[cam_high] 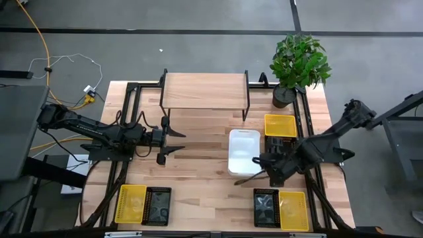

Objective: Stack baskets on shelf by color
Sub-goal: Stack the top right black bin on the bottom right black bin

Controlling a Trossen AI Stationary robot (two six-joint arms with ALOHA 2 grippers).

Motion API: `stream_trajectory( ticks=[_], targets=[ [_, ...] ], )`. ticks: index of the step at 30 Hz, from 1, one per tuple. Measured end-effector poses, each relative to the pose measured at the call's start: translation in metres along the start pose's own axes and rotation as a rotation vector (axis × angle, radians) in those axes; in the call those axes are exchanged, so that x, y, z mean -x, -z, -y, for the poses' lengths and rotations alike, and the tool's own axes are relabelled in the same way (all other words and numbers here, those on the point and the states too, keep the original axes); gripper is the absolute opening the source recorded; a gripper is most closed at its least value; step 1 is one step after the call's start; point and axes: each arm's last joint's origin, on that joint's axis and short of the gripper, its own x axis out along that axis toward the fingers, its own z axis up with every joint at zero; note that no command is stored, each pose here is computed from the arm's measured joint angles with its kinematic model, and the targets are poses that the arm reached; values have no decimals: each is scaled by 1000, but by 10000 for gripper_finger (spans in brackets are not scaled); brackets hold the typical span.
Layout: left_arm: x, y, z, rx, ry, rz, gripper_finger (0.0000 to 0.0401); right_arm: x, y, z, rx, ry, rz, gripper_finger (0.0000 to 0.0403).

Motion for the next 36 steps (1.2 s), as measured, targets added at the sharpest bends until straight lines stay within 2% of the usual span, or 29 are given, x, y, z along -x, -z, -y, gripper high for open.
stream_trajectory(
  ticks=[5, 9, 12, 16, 20, 23, 26, 29, 36],
  targets=[
    [0, 0, 0, 1, 0, 0, 193, 5, 10, -13, 26, 120, 100, 149],
    [0, 0, 0, 1, 0, 0, 193, -12, 35, -18, 18, 214, 101, 149],
    [0, 0, 0, -1, 0, 1, 193, -28, 56, -15, -26, 235, 47, 149],
    [0, 0, 0, -1, -1, 1, 193, -33, 72, -6, -101, 217, 42, 149],
    [0, 0, 0, 0, -1, 1, 193, -27, 82, 8, -166, 214, 160, 149],
    [0, 0, 0, 28, 0, 1, 193, -28, 97, 23, -277, 240, 261, 149],
    [0, 0, 0, 64, 0, 1, 193, -36, 114, 35, -417, 219, 326, 149],
    [0, 0, 0, 68, 0, 1, 193, -43, 126, 40, -511, 151, 365, 149],
    [0, 0, 0, 69, -1, 1, 193, -51, 136, 40, -635, -11, 331, 149]
  ],
)
